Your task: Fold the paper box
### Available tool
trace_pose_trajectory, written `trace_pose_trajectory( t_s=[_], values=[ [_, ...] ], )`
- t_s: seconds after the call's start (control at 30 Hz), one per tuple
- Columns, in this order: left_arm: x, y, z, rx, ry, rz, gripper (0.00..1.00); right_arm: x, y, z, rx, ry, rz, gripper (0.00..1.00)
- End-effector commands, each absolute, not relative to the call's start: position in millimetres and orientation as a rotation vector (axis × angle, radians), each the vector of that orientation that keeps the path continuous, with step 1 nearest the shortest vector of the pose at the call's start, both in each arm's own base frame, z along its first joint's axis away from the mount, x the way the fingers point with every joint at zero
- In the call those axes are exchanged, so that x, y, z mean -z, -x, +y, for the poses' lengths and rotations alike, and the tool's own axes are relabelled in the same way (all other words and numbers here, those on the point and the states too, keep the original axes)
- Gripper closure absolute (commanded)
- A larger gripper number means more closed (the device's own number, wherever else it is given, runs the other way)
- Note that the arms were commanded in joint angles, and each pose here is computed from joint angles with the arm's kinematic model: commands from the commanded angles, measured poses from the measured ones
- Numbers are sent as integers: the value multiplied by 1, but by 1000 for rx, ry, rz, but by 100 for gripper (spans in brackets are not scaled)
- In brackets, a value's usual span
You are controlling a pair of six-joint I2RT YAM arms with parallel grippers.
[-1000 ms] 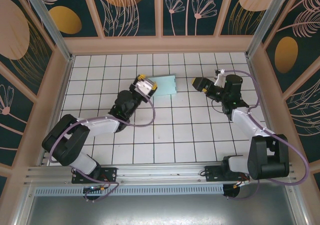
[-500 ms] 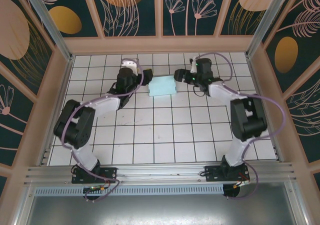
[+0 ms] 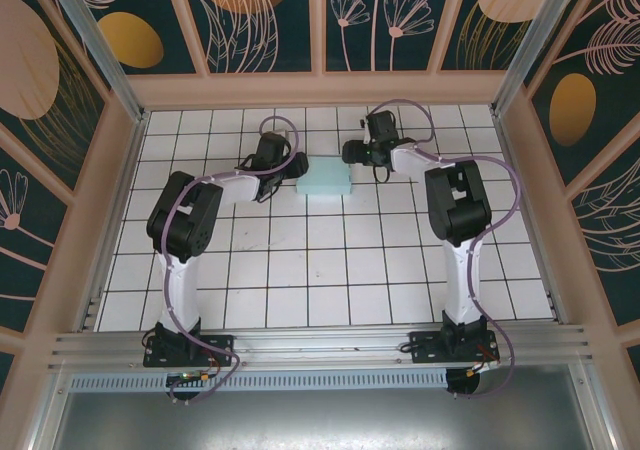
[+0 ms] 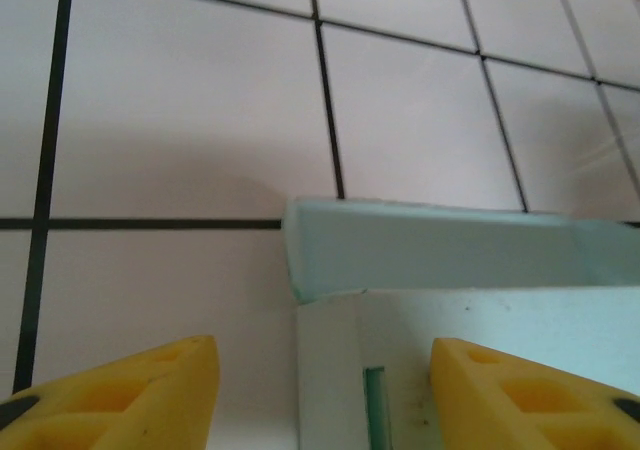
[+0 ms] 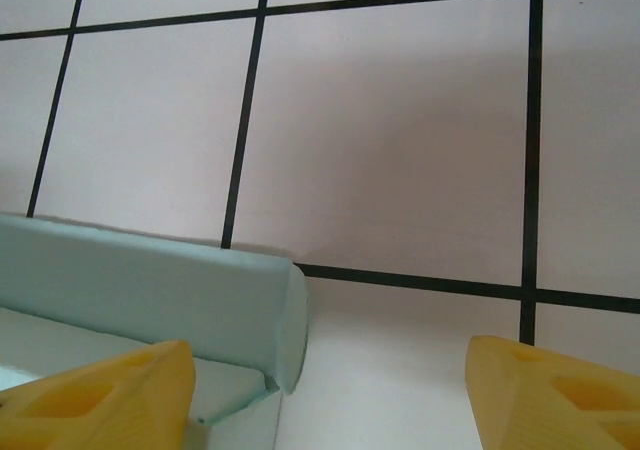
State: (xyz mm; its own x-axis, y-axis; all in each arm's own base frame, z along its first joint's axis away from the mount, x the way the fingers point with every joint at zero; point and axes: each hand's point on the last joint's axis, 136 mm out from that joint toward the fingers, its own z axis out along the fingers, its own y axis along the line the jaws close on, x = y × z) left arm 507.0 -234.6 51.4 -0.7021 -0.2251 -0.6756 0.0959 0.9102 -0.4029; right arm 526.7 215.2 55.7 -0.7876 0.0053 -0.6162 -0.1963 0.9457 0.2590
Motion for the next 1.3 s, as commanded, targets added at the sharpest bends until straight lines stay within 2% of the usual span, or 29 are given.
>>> trace_pose_trajectory(
  t_s=[0.0, 0.23, 0.43, 0.57, 0.87, 1.27],
  values=[
    [-32, -504, -232, 498, 79, 2365, 45, -36, -511, 216, -376, 161, 2537, 29],
    [-4, -485, -232, 510, 43, 2447, 47, -74, -500, 232, -724, 36, 2425, 27],
    [16, -472, -227, 538, -4, 2513, 53, -100, -483, 241, -963, -102, 2320, 16],
    [29, -465, -224, 586, -1, 2550, 54, -99, -473, 241, -1103, -220, 2270, 13],
    [46, -459, -213, 660, 52, 2599, 56, -80, -471, 257, -1204, -246, 2316, 12],
    [42, -453, -200, 929, 197, 2545, 70, -87, -461, 254, -1186, -254, 2309, 11]
  ],
)
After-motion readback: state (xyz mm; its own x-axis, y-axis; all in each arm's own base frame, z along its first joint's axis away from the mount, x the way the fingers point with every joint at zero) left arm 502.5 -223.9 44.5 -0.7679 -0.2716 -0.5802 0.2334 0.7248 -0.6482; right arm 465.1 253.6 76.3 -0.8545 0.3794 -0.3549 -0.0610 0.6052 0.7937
